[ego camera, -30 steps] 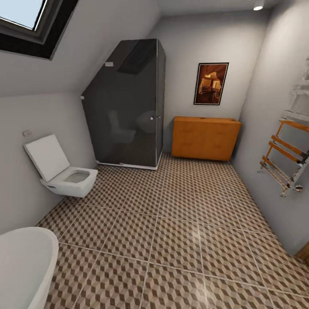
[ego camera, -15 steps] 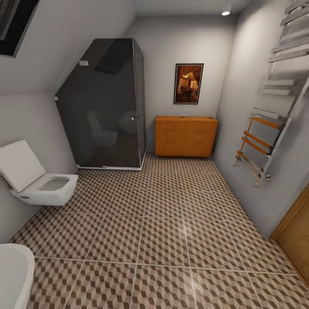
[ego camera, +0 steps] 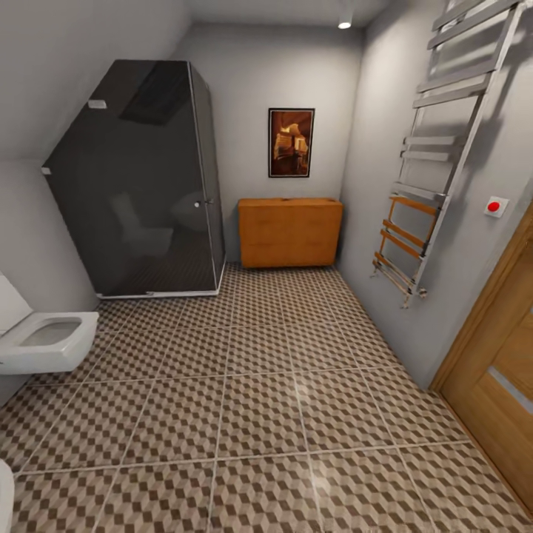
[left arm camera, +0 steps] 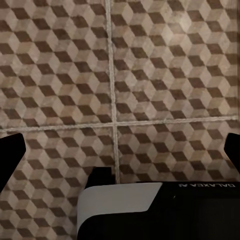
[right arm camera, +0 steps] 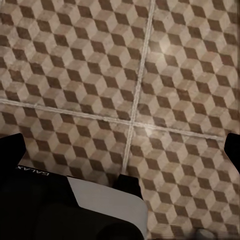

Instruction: Take the four mousetraps from the cabinet in the bathroom and place them on the bathroom floor. Make sure all four end up on the same floor surface, and ensure that at least two of them are either under or directly next to the same bathroom sink.

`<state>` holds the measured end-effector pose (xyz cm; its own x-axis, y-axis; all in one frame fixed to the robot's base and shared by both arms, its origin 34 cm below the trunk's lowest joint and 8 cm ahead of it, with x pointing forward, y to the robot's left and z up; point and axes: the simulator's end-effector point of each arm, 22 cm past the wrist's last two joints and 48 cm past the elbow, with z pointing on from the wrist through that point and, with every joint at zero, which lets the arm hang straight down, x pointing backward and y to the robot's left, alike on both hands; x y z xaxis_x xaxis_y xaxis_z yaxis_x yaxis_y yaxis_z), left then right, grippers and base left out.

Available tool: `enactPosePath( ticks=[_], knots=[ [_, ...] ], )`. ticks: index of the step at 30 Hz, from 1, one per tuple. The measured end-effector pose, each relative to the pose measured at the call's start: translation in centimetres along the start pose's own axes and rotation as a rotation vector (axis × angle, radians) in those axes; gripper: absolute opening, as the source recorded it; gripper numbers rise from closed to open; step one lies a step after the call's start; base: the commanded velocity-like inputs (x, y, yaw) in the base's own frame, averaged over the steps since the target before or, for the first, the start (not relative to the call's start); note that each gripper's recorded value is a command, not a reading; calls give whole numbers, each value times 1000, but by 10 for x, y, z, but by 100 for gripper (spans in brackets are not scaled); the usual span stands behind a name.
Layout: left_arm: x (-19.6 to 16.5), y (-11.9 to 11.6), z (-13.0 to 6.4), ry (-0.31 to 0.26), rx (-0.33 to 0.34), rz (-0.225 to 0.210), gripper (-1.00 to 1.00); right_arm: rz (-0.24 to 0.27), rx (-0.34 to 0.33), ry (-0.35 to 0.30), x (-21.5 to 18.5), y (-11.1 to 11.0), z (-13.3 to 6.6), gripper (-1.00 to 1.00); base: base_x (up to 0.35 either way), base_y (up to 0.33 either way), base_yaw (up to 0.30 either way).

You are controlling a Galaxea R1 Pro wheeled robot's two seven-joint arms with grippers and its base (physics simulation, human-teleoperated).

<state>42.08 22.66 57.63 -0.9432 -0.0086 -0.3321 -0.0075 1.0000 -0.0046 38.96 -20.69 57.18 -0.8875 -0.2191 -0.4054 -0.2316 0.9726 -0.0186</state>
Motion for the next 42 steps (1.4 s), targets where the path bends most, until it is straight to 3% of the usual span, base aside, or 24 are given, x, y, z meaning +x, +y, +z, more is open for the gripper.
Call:
enactPosePath(
  ticks=[14, 28, 42],
  knots=[
    [8, 0, 3, 18, 1, 0, 100, 1, -4, 18, 8, 2, 2, 100, 0, 0, -169],
    [17, 0, 6, 39, 0, 0, 100, 3, -8, 38, 16, 3, 3, 100, 6, 0, -25],
    [19, 1, 6, 45, -1, 0, 100, 2, -10, 40, 18, 4, 3, 100, 255, 0, 0]
  ],
)
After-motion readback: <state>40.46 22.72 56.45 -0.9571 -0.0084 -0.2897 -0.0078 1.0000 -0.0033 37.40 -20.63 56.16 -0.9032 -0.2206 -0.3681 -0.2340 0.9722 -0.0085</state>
